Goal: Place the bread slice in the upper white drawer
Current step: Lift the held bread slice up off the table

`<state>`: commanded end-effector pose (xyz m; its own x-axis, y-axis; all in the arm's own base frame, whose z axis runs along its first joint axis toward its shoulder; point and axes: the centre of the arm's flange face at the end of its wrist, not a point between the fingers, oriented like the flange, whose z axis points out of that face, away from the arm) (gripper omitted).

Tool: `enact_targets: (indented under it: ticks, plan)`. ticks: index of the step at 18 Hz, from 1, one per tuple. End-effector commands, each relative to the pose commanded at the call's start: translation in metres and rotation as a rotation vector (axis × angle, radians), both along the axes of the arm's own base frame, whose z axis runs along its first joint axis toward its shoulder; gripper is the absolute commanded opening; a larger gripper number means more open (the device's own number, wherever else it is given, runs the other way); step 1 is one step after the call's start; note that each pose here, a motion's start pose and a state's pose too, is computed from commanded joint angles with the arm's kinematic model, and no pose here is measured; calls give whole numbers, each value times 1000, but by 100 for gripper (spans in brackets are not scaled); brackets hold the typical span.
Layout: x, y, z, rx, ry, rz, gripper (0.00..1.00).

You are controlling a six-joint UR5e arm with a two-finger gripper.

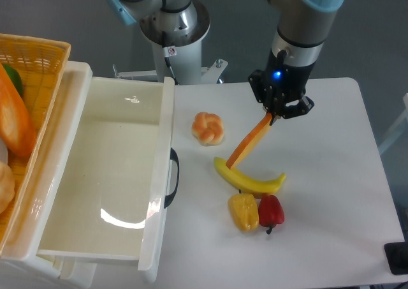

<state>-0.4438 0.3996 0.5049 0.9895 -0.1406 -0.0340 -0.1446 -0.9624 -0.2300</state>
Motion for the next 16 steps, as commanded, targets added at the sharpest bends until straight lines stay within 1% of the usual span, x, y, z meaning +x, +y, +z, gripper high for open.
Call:
enact_targets:
  ticks: [2,6,8,10,12,16]
  plan:
    - [5,2,7,45,-23,42,0]
    - [11,9,9,87,-68,103,0]
    - [14,12,12,128,-111,165,0]
    - [24,13,23,170,-141,217,0]
    - [33,11,32,187,-146,232,0]
    - [60,12,53,222,-191,253,0]
